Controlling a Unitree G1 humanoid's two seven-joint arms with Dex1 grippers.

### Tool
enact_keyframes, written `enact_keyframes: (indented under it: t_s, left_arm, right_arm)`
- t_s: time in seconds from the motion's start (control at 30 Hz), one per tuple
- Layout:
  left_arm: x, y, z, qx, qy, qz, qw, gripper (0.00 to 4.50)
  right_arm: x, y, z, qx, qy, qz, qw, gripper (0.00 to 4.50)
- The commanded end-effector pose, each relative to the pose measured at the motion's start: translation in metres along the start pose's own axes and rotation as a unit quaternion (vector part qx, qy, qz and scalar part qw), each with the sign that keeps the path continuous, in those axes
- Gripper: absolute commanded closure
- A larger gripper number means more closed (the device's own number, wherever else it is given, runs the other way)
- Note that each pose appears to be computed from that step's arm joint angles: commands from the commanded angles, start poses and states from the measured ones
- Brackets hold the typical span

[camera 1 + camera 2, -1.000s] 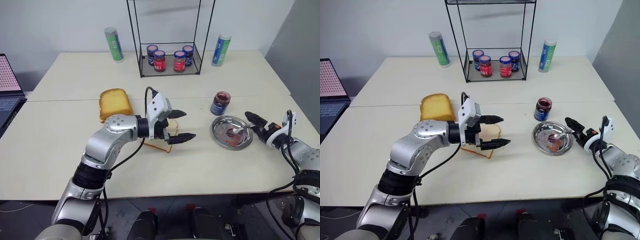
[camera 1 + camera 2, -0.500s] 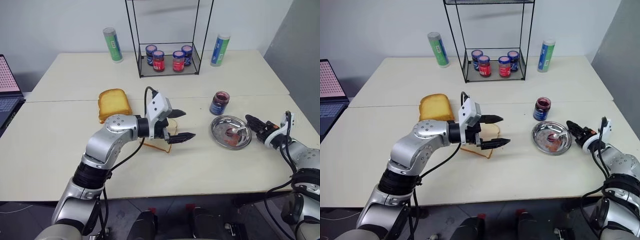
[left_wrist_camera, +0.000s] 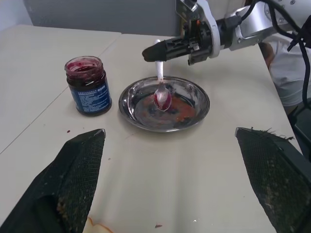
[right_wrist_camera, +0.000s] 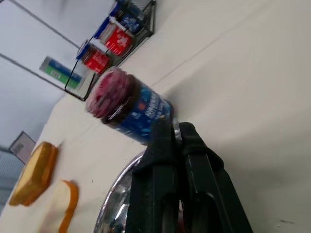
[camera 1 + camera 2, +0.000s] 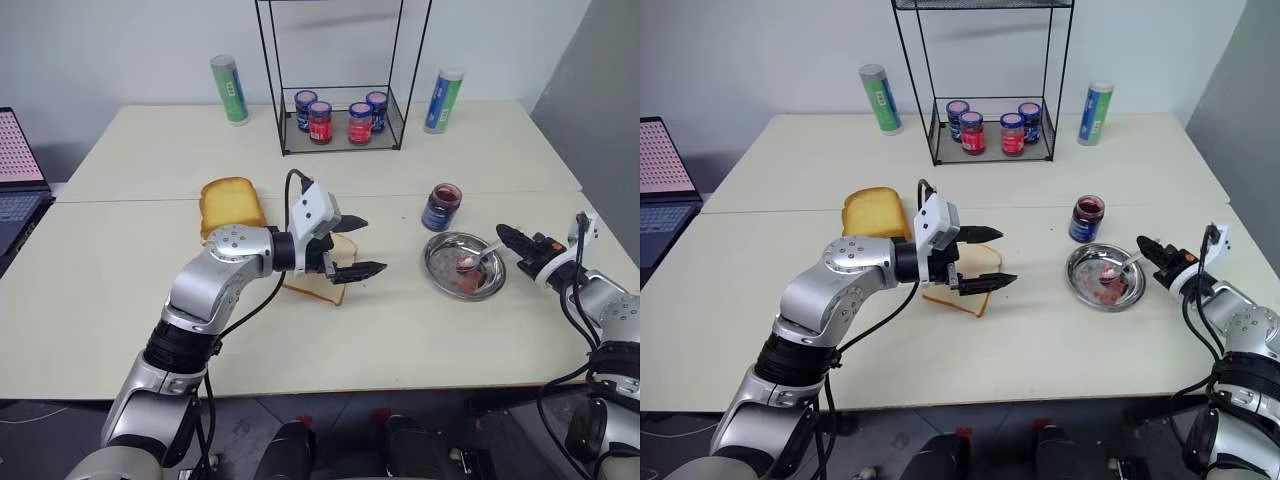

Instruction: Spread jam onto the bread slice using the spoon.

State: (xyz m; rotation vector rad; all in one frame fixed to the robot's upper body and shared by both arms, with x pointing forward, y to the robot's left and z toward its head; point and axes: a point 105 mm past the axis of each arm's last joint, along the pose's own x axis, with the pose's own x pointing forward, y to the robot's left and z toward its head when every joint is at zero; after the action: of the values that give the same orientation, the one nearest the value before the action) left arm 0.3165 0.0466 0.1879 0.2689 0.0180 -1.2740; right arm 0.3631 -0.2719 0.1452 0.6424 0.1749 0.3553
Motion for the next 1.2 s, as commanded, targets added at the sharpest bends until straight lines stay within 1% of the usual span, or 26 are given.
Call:
enact_keyframes:
  t_s: [0.03, 0.07, 0.13, 0.2, 0.4, 0.47, 0.57, 0.87, 1.03, 1.2]
  left_arm:
    - [-0.007, 0.014, 0.015, 0.018, -0.033, 0.045, 0.998, 0.0]
    - [-0.008, 0.021, 0.018, 0.016, -0.043, 0.065, 0.997, 0.0]
    - [-0.004, 0.032, 0.025, 0.004, -0.067, 0.098, 0.993, 0.0]
    - [0.001, 0.035, 0.027, -0.002, -0.08, 0.105, 0.991, 0.0]
    - [0.007, 0.037, 0.03, -0.002, -0.093, 0.114, 0.989, 0.0]
    - [0.007, 0.037, 0.03, -0.004, -0.094, 0.116, 0.989, 0.0]
    - [0.004, 0.037, 0.028, -0.003, -0.092, 0.121, 0.988, 0.0]
    - [-0.001, 0.036, 0.025, -0.004, -0.086, 0.136, 0.987, 0.0]
    - [-0.004, 0.035, 0.025, -0.004, -0.084, 0.141, 0.986, 0.0]
    - [-0.005, 0.035, 0.026, -0.003, -0.081, 0.142, 0.987, 0.0]
  right_arm:
    - [0.004, 0.034, 0.035, -0.041, -0.058, 0.026, 0.997, 4.47]
    - [0.007, 0.042, 0.046, -0.05, -0.078, 0.025, 0.995, 4.47]
    - [0.019, 0.067, 0.074, -0.104, -0.122, 0.021, 0.987, 4.47]
    - [0.027, 0.078, 0.087, -0.136, -0.144, 0.013, 0.98, 4.47]
    - [0.045, 0.09, 0.104, -0.174, -0.176, 0.0, 0.969, 4.47]
    - [0.054, 0.095, 0.103, -0.193, -0.174, 0.003, 0.966, 4.47]
    - [0.067, 0.095, 0.093, -0.221, -0.158, 0.003, 0.962, 4.47]
    - [0.081, 0.09, 0.073, -0.284, -0.126, 0.005, 0.951, 4.47]
    - [0.087, 0.087, 0.062, -0.3, -0.112, 0.003, 0.947, 4.47]
    - [0.089, 0.085, 0.057, -0.288, -0.106, 0.007, 0.952, 4.47]
